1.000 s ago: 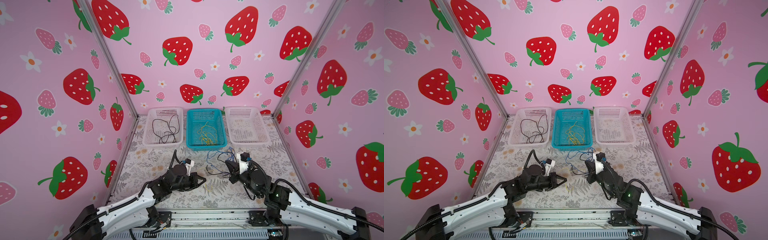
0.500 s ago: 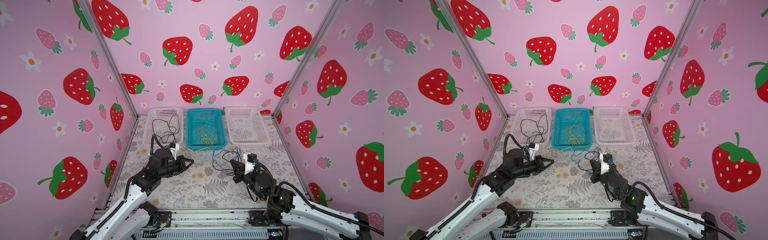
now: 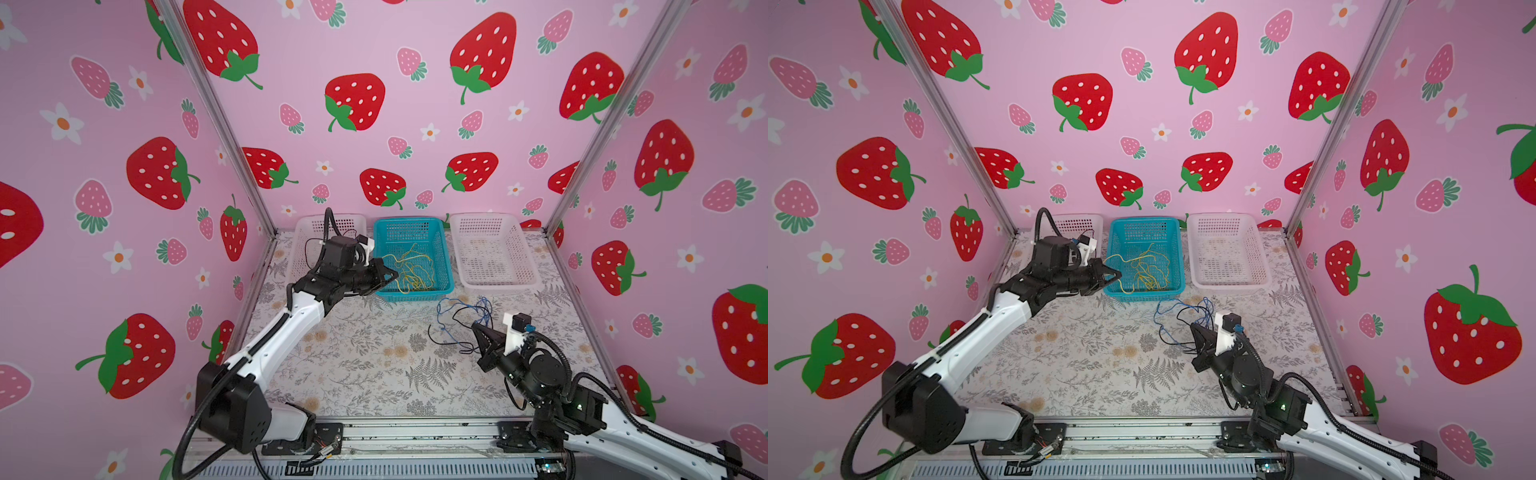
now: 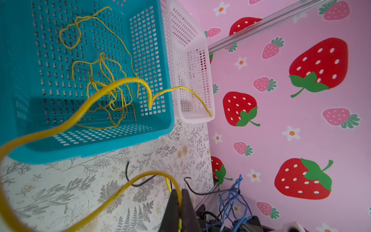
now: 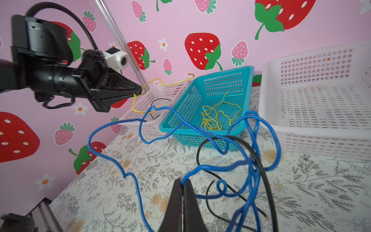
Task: Untangle the cables
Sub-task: 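Carry the yellow wire with the left gripper over the teal basket, then open the left gripper to drop the yellow wire into the teal basket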
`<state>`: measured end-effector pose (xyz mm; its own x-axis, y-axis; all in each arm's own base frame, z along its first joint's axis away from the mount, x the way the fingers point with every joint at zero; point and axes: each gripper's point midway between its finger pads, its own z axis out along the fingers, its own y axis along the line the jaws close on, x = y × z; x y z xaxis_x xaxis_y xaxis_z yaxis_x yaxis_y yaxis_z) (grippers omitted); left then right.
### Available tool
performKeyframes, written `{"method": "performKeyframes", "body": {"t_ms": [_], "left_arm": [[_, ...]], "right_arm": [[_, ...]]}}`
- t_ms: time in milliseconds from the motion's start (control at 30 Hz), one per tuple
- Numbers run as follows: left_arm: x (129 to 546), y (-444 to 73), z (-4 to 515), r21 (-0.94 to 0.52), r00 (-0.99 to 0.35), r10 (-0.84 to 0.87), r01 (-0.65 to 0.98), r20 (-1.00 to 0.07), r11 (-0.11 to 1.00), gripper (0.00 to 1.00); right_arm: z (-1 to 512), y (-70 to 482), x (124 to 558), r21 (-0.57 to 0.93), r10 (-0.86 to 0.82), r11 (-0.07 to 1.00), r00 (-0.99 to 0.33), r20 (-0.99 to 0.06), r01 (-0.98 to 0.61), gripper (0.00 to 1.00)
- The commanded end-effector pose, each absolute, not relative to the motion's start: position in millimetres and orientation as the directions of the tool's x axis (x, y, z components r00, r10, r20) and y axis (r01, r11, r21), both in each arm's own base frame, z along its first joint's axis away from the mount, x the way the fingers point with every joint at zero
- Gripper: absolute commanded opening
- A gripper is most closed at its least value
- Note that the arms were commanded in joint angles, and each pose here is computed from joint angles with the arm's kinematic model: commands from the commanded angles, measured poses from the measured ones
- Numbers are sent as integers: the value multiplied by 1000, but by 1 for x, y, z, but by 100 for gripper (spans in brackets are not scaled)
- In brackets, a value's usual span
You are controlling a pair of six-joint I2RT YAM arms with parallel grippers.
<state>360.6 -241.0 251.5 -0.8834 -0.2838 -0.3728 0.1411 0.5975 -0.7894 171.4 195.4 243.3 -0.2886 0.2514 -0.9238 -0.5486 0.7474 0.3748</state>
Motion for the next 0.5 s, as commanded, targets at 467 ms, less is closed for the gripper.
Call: {"method": "performKeyframes", "body": {"t_ms": [467], "left_arm": [[453,-258,183,-669,-922,-187,97,-339,737,0]], "right_arm": [[241,194,159,405,235,704,-347,-908,-583,0]]}}
